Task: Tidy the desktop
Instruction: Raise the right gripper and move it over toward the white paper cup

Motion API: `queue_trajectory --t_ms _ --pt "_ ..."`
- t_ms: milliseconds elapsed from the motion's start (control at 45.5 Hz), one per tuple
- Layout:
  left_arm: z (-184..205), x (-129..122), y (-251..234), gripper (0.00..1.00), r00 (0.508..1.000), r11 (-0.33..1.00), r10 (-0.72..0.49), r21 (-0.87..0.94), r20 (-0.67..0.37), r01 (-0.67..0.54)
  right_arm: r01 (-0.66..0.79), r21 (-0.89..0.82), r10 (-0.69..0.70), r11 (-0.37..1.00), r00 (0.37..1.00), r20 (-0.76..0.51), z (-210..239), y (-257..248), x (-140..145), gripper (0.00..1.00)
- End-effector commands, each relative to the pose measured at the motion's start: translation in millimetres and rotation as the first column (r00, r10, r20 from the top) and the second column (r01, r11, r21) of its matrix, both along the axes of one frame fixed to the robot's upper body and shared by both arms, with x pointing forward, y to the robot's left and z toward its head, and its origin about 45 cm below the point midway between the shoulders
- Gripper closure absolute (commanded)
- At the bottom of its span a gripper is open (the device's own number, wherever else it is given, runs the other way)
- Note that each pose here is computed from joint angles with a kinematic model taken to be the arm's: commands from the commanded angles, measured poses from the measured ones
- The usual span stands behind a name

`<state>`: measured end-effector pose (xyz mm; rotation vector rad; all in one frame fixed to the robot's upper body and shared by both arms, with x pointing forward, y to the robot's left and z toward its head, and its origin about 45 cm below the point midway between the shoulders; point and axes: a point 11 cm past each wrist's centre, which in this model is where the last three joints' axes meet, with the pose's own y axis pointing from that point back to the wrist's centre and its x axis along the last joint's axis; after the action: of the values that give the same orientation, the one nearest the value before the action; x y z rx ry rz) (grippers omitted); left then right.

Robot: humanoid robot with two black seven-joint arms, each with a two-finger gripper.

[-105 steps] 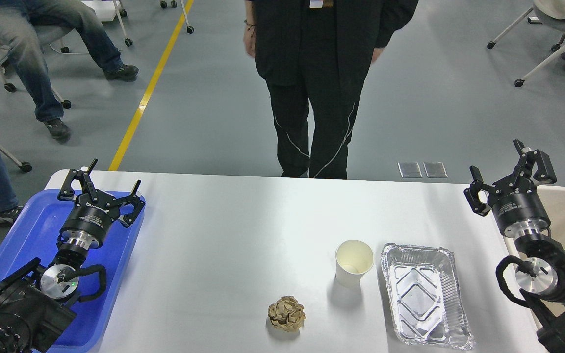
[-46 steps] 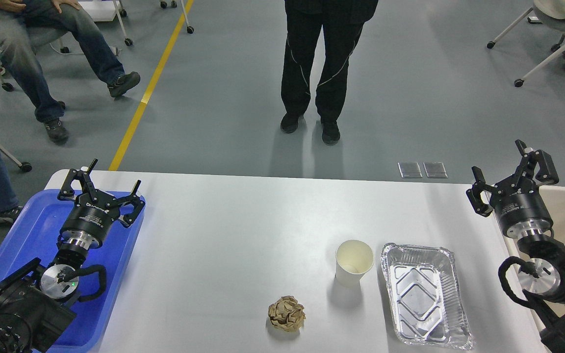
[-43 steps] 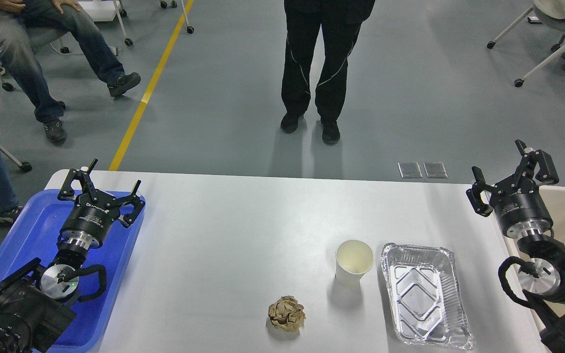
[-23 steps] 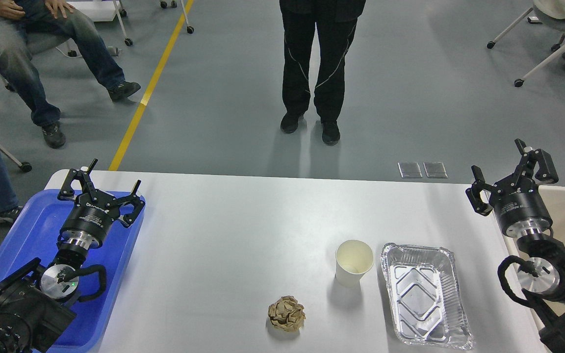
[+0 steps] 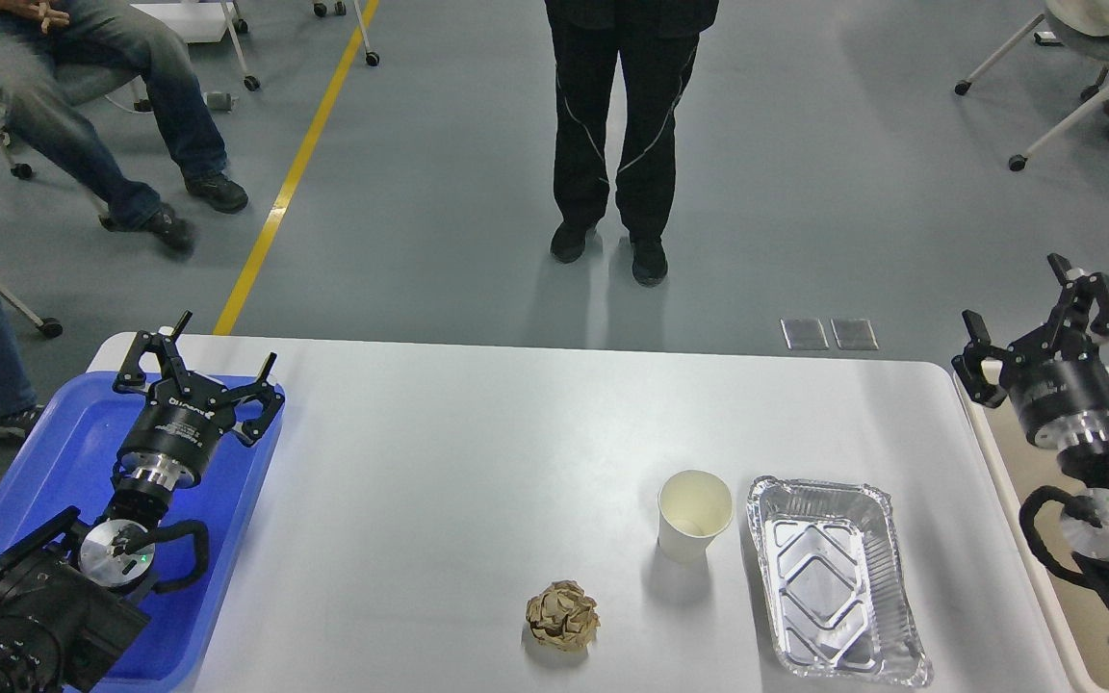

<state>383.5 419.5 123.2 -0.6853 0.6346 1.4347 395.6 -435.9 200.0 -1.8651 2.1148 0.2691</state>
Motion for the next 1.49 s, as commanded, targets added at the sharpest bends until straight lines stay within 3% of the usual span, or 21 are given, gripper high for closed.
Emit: queue_trajectory --t_ms 0,439,725,1098,1471 --pt "0.0 0.0 0.0 0.00 1.000 1.000 0.000 0.000 0.000 0.000 -0.038 -0.175 0.034 0.984 0.999 -0.024 31.4 -23.9 6.3 0.00" --pt "0.0 0.0 0.0 0.00 1.000 1.000 0.000 0.000 0.000 0.000 -0.257 -0.654 0.178 0.712 0.966 -0.186 126.9 -42.5 30.4 0.00" --pt "0.0 0.0 0.0 0.00 1.000 1.000 0.000 0.000 0.000 0.000 -0.441 -0.822 0.238 0.361 0.896 -0.376 150.6 -19.8 40.2 0.00" --pt "0.0 0.0 0.0 0.00 1.000 1.000 0.000 0.000 0.000 0.000 -0.547 -0.806 0.329 -0.229 0.735 -0.592 163.9 54.1 56.2 0.00" --pt "0.0 0.0 0.0 0.00 1.000 1.000 0.000 0.000 0.000 0.000 -0.596 -0.596 0.349 -0.538 0.486 -0.801 108.7 139.4 47.7 0.00"
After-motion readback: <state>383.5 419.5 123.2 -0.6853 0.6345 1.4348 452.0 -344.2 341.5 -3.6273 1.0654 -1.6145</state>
